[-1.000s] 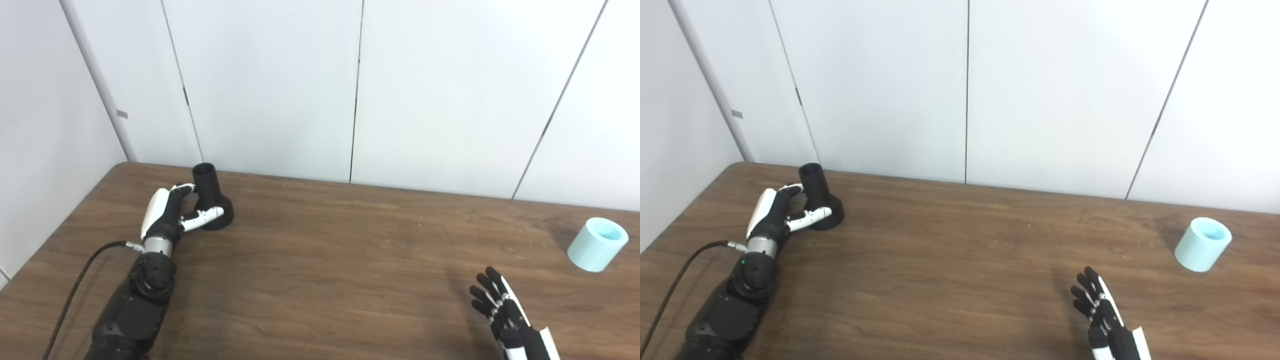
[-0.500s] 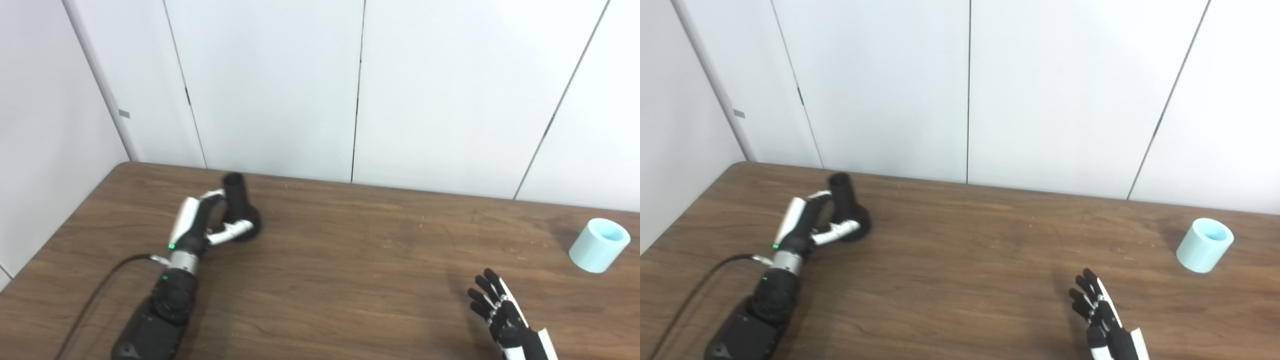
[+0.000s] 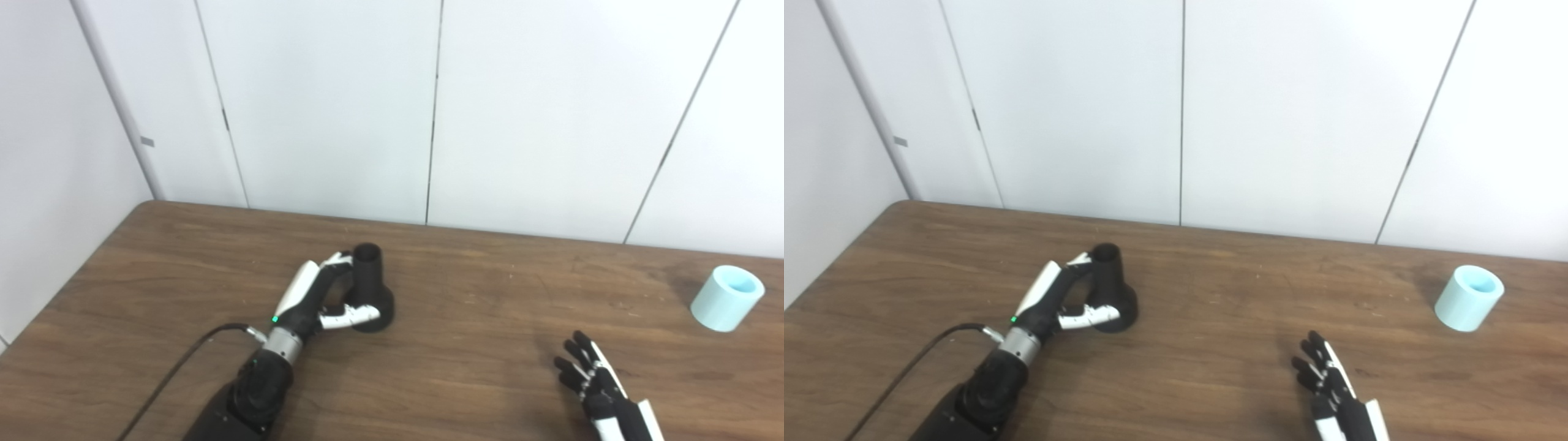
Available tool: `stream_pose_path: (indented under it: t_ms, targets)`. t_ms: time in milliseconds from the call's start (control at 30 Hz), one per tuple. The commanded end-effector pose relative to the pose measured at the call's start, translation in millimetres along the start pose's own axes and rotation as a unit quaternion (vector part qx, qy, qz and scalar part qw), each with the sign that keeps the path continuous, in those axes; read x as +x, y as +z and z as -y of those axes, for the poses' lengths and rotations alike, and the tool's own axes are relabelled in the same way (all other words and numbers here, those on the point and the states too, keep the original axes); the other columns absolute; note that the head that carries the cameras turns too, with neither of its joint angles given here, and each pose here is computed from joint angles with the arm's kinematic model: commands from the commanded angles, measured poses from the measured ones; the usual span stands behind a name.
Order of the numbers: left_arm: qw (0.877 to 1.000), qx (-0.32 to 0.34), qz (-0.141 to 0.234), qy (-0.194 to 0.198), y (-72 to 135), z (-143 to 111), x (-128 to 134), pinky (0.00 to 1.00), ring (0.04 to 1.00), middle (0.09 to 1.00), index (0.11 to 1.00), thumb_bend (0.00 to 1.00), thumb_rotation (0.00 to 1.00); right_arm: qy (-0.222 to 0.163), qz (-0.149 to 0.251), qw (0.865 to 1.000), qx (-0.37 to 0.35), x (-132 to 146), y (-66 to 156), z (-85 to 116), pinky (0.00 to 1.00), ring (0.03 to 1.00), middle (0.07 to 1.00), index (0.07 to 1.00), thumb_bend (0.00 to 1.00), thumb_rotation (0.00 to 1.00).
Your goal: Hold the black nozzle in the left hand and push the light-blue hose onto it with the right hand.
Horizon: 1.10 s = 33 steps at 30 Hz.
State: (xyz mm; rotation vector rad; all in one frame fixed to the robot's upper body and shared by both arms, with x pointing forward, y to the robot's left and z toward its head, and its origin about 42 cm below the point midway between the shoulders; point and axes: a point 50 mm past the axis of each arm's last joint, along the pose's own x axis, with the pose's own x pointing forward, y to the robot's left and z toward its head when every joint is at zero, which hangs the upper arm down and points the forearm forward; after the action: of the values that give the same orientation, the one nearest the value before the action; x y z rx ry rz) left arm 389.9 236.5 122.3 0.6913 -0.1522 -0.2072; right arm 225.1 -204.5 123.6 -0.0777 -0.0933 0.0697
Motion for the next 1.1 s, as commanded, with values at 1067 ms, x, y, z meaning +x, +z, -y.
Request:
stream_pose_path:
  t_ms: [1067]
  targets:
    - [0.973, 0.035, 0.02, -0.229, -4, 93, -70, 1.0, 0.964, 0.834, 0.486, 0.49, 0.09, -0.068, 0.027, 0.997, -0.027, 22, 75, 18, 0.82, 0.858, 0.897, 0.927, 0.69, 0.9]
